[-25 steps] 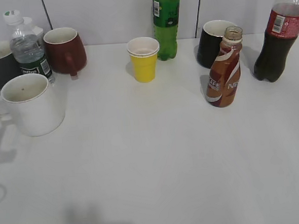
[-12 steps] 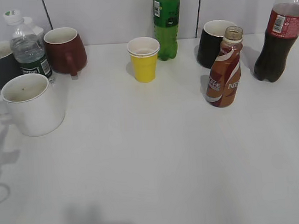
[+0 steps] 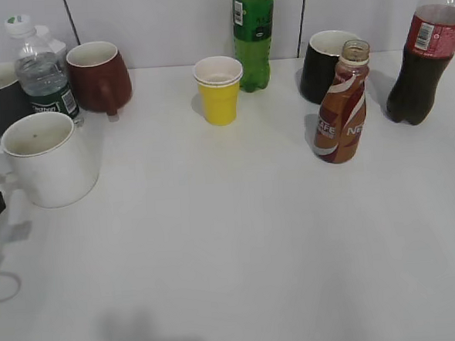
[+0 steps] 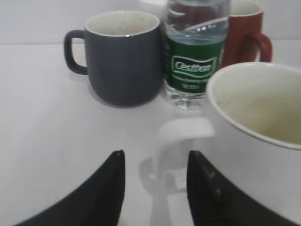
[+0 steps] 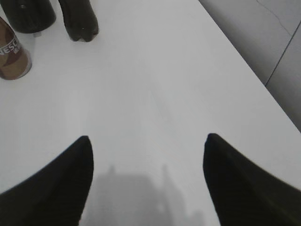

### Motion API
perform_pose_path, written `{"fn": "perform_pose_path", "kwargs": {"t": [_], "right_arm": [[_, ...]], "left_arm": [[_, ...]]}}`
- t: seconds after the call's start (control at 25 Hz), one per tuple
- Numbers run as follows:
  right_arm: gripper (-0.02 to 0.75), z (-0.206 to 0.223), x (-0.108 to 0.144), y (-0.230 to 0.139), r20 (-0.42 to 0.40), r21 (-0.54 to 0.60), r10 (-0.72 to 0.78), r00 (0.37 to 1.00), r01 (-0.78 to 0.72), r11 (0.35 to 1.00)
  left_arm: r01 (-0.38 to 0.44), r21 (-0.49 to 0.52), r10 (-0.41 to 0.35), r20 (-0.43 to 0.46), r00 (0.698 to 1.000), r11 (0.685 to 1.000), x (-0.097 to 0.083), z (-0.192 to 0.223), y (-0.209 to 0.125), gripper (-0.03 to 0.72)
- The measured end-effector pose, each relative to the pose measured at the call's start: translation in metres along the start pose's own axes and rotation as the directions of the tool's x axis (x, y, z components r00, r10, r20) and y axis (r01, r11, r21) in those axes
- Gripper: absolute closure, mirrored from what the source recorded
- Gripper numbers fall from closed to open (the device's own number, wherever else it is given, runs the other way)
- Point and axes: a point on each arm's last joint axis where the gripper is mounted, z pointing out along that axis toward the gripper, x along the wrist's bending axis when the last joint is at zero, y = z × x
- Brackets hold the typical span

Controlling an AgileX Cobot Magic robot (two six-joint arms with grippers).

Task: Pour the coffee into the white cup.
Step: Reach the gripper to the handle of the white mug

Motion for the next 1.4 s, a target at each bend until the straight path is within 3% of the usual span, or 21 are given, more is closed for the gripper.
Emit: {"fn": "perform_pose_path", "kwargs": {"t": [0.32, 0.68, 0.92, 1.24, 1.4], "right_arm": [[0.168, 0.000, 0.000, 0.000, 0.000, 0.000, 0.000, 1.000, 0.000, 1.000], [0.168, 0.000, 0.000, 0.000, 0.000, 0.000, 0.000, 1.000, 0.000, 1.000], [0.168, 0.000, 0.000, 0.000, 0.000, 0.000, 0.000, 1.000, 0.000, 1.000], [0.168, 0.000, 0.000, 0.000, 0.000, 0.000, 0.000, 1.000, 0.000, 1.000], [0.168, 0.000, 0.000, 0.000, 0.000, 0.000, 0.000, 1.000, 0.000, 1.000]], "left_arm": [[0.017, 0.007, -0.017, -0.016, 1.000, 1.000, 0.001, 0.009, -0.014, 0.337], [0.017, -0.013, -0.018, -0.005, 1.000, 1.000, -0.001, 0.020, -0.007, 0.330], [0.028, 0.009, -0.028, 0.001, 1.000, 1.000, 0.007, 0.030, -0.012, 0.328], [0.003, -0.010, -0.003, 0.068, 0.998, 1.000, 0.014, 0.055, -0.010, 0.327], [-0.006, -0.036, 0.009, 0.091, 0.996, 0.999, 0.013, 0.071, -0.005, 0.382]]}}
